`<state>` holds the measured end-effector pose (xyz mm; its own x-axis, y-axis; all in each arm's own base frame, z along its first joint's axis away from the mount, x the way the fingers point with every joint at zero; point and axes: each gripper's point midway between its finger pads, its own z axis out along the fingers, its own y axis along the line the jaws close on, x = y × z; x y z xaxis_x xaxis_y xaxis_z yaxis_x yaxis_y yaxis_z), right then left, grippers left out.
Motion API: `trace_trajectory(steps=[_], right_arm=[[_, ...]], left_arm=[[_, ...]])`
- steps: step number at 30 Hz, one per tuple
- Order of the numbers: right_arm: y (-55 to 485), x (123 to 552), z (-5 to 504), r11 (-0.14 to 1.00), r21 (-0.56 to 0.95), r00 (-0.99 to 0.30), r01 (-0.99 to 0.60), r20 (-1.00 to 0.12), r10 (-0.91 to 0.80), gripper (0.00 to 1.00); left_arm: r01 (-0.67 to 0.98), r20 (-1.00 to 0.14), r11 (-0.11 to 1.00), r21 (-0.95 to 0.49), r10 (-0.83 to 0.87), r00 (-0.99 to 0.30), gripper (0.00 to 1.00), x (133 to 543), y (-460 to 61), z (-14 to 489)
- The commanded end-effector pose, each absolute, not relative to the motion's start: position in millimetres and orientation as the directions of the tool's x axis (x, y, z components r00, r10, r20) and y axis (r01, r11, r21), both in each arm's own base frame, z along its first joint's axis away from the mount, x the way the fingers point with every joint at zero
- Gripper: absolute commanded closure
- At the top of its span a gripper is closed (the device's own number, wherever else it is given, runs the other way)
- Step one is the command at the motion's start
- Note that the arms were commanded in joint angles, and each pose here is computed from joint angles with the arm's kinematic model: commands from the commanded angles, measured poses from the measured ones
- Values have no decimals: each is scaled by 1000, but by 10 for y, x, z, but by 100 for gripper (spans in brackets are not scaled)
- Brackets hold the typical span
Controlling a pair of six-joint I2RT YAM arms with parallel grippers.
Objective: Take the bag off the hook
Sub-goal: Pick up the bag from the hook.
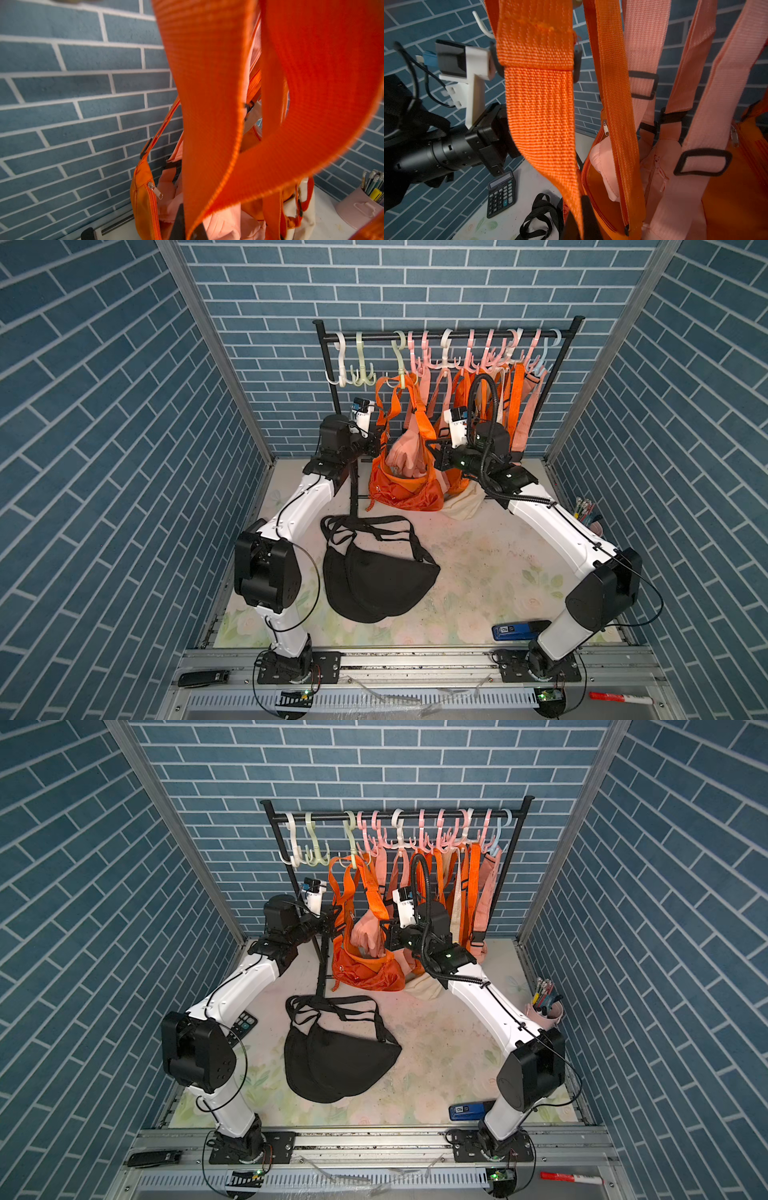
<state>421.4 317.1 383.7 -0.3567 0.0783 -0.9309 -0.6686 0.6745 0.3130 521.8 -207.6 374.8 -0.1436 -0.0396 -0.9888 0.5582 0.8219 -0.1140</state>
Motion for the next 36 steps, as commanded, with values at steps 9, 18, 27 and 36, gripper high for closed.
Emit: trace_trajectory(steps=[9,18,27,36], right_arm=[[3293,4448,4224,646,328,-333,-690,-935,119,100],[3273,4513,4572,646,312,-291,-697,-946,143,100],[3295,4652,4828,650,314,-283,-692,-946,156,100],[3141,4322,5030,630,328,-275,-704,-944,184,100]], left_arm=[[508,-995,855,-104,-91,-50,100,5027,-1883,4600],[352,-999,935,-37,-42,7,100,4926,-1550,5011],[211,-999,977,-10,-20,44,100,4808,-1254,5343],[164,-995,986,-26,-42,95,100,4351,-1035,5527]])
